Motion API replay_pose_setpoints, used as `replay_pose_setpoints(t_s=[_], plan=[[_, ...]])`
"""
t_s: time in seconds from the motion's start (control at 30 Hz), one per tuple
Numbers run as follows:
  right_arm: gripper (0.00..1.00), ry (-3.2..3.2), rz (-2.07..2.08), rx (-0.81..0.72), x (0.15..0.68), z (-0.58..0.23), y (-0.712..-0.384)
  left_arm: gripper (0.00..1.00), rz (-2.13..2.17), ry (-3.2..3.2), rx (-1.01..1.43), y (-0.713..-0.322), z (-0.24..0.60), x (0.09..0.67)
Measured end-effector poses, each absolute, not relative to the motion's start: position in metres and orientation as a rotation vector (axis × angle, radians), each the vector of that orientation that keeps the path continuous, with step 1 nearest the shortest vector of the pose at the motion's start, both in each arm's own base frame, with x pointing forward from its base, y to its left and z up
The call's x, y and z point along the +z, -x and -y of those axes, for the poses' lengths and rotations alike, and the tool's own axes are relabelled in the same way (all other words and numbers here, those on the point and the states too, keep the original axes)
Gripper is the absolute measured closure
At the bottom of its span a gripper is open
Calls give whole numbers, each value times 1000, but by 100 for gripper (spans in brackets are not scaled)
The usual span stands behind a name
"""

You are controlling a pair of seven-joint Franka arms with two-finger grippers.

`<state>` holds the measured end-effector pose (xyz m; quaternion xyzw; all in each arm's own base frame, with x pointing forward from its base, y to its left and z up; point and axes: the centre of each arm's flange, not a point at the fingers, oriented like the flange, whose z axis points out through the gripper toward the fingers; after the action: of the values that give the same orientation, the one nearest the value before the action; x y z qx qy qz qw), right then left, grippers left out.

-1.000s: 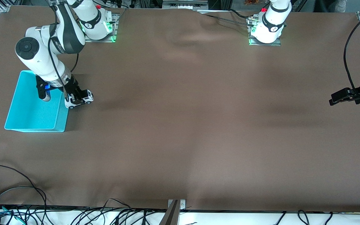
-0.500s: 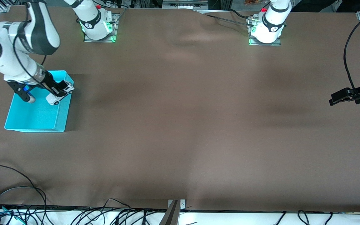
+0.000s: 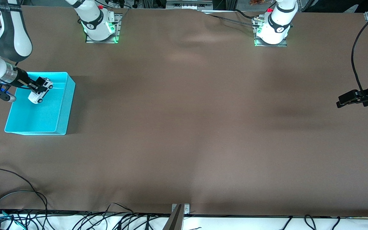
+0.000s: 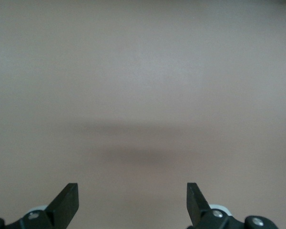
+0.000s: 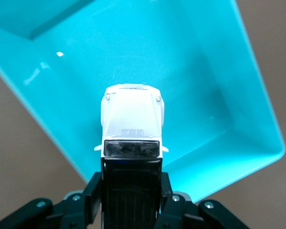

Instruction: Wind and store white jeep toy

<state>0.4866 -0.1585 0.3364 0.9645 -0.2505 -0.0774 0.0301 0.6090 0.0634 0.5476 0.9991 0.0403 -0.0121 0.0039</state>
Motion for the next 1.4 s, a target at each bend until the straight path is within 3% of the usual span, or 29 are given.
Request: replay_pose_setpoints(t_s=[1.4], plan=[[48, -2912, 699, -348, 206, 195, -483, 0, -126, -3131, -38, -609, -63, 547]])
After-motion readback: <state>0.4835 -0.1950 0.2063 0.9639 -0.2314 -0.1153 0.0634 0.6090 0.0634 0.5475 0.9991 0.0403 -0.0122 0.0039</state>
